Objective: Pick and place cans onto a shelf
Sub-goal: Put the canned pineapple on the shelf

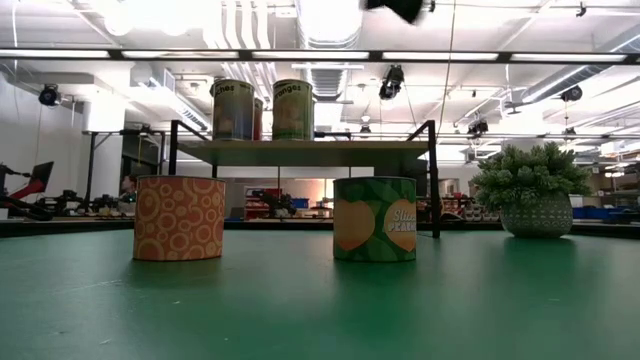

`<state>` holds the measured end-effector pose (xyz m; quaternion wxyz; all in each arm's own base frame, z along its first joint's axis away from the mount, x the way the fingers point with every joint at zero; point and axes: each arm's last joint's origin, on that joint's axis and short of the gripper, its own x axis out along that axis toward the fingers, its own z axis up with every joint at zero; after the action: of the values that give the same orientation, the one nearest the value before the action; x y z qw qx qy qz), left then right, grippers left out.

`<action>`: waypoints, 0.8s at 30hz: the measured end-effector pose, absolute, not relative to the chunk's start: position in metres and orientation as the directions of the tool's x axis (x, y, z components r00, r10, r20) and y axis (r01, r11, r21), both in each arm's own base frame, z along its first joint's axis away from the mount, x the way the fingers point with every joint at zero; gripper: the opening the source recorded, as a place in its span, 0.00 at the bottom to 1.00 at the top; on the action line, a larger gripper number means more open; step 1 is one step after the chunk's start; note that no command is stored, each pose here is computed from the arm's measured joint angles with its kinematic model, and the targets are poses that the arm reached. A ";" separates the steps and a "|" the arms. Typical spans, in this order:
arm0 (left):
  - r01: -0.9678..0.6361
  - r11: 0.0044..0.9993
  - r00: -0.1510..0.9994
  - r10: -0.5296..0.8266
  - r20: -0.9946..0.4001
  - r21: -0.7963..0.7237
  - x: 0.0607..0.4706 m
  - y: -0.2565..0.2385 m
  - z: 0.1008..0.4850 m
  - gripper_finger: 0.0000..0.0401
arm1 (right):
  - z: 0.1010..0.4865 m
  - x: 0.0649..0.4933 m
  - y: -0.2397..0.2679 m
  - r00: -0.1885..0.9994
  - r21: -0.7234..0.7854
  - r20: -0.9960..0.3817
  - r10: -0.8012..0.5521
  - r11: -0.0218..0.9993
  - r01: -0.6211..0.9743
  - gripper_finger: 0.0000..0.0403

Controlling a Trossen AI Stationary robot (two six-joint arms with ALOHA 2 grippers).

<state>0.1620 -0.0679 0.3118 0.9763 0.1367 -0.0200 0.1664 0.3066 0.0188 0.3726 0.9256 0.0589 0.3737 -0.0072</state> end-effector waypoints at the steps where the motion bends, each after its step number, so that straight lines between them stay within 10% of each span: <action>1: -0.331 0.909 0.944 0.320 0.086 0.254 0.162 -0.068 0.312 0.00 | 0.365 0.297 0.028 0.669 0.157 -0.739 0.073 0.985 0.066 0.02; 10: -0.338 0.912 0.941 0.323 0.100 0.232 0.166 -0.070 0.312 0.00 | 0.307 0.198 0.089 0.132 0.218 -0.976 0.174 0.811 0.543 0.02; 17: -0.338 0.922 0.940 0.323 0.105 0.190 0.166 -0.070 0.313 0.00 | 0.287 0.165 0.109 0.048 0.139 -0.987 0.151 0.682 0.718 0.06; 24: -0.338 0.923 0.940 0.324 0.104 0.184 0.166 -0.070 0.313 0.00 | 0.274 0.161 0.112 -0.005 0.076 -0.992 0.123 0.644 0.761 0.30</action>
<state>0.1658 -0.0700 0.3127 0.9799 0.1002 -0.0359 0.1688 0.1609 0.1121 0.2736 0.6211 0.3344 0.6605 -0.2570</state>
